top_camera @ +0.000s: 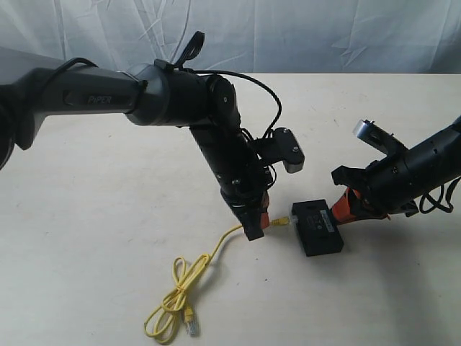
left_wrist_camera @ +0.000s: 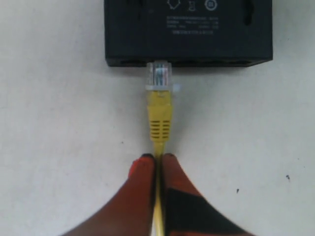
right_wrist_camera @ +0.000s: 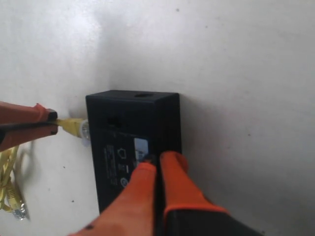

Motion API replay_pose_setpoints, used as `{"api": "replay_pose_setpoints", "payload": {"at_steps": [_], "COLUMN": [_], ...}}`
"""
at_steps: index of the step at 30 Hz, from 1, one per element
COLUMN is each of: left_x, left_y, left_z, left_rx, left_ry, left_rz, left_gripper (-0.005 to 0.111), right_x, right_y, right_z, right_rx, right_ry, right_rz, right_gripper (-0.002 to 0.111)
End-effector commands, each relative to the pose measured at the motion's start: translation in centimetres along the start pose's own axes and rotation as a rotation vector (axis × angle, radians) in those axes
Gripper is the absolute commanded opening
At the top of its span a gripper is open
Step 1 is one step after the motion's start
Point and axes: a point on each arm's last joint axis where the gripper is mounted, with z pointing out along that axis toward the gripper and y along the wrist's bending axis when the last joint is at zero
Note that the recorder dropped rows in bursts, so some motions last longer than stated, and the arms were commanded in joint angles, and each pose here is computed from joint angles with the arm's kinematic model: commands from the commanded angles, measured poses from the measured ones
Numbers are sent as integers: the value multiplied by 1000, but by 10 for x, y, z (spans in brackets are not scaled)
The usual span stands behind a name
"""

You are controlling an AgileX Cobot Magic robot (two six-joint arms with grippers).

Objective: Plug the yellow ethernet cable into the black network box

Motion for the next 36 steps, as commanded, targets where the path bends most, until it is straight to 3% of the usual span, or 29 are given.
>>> {"api": "replay_pose_setpoints", "payload": {"at_steps": [1, 36], "left_x": [0, -2], "left_y": [-2, 0], "left_z": [-1, 1], "left_rx": [6, -16], "left_ry": [20, -6], "left_rz": [21, 36], "left_gripper": [0, 0], "right_x": [1, 1], "right_y": [-6, -6], "right_z": [3, 3], "right_rx": [37, 31], "right_ry": [11, 10], "right_rz": [-18, -13], "right_gripper": [0, 0]}}
